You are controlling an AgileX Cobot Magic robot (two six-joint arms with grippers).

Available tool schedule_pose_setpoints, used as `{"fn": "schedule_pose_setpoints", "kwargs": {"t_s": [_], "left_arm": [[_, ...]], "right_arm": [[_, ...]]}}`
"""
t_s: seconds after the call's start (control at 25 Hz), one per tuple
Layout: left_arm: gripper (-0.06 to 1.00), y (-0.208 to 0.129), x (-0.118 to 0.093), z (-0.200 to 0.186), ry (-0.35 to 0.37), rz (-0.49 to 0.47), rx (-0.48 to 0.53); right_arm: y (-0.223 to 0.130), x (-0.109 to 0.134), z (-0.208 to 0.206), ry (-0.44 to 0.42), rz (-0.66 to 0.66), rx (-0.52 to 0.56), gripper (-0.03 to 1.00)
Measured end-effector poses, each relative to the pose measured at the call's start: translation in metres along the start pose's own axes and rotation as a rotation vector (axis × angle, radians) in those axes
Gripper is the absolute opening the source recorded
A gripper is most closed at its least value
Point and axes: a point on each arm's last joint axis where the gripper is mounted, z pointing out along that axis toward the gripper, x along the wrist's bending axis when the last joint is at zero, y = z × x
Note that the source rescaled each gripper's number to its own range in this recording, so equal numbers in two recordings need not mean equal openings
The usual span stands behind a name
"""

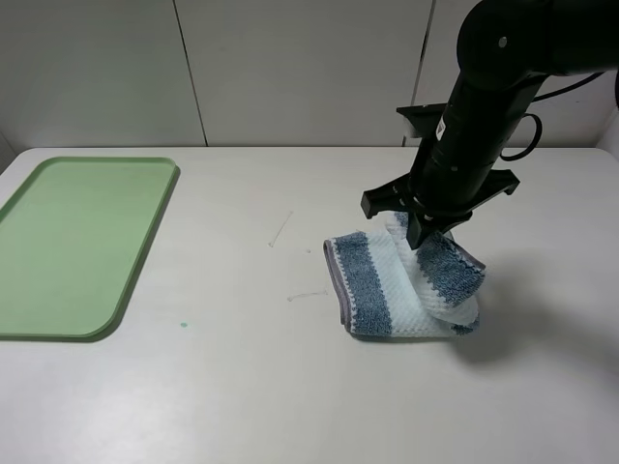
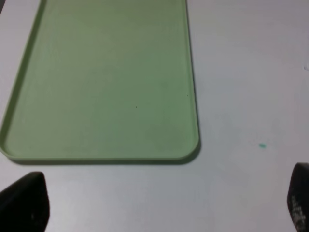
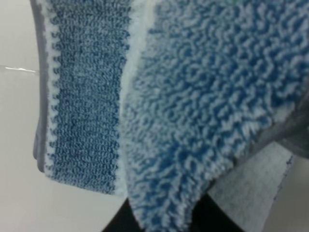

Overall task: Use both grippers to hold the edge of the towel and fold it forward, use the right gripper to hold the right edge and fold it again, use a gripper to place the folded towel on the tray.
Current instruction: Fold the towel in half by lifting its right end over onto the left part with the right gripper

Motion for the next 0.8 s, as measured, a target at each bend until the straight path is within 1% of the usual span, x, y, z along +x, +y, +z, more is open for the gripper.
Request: {"fn": "schedule_pose_setpoints", "kwargs": {"t_s": [0.04, 0.08, 0.12, 0.16, 0.2, 0.24, 0.28, 0.36, 0.44, 0.6, 0.8], "left_arm": [[0.99, 0.0, 0.0, 0.0, 0.0, 0.0, 0.0], [0.99, 0.0, 0.0, 0.0, 0.0, 0.0, 0.0], [0.99, 0.0, 0.0, 0.0, 0.0, 0.0, 0.0], [0.99, 0.0, 0.0, 0.0, 0.0, 0.0, 0.0], [0.99, 0.0, 0.0, 0.0, 0.0, 0.0, 0.0], [0.99, 0.0, 0.0, 0.0, 0.0, 0.0, 0.0], [0.99, 0.0, 0.0, 0.0, 0.0, 0.0, 0.0], [0.99, 0.0, 0.0, 0.0, 0.0, 0.0, 0.0], [0.99, 0.0, 0.0, 0.0, 0.0, 0.0, 0.0], [0.99, 0.0, 0.0, 0.0, 0.0, 0.001, 0.0], [0.99, 0.0, 0.0, 0.0, 0.0, 0.001, 0.0]], "right_arm": [[0.0, 0.0, 0.0, 0.001, 0.001, 0.0, 0.09], [0.0, 0.0, 0.0, 0.004, 0.003, -0.001, 0.16], [0.0, 0.001, 0.0, 0.01, 0.008, 0.0, 0.28], [0.0, 0.002, 0.0, 0.018, 0.014, 0.0, 0.51], [0.0, 0.002, 0.0, 0.023, 0.012, -0.001, 0.71], [0.0, 0.002, 0.0, 0.025, -0.002, -0.001, 0.83], [0.0, 0.003, 0.0, 0.031, -0.017, 0.001, 0.89], [0.0, 0.004, 0.0, 0.046, -0.04, 0.003, 0.96], [0.0, 0.005, 0.0, 0.058, -0.042, 0.001, 0.99], [0.002, 0.006, 0.0, 0.067, -0.041, -0.019, 1.0], [0.008, 0.009, -0.015, 0.068, -0.062, 0.0, 1.0]]}}
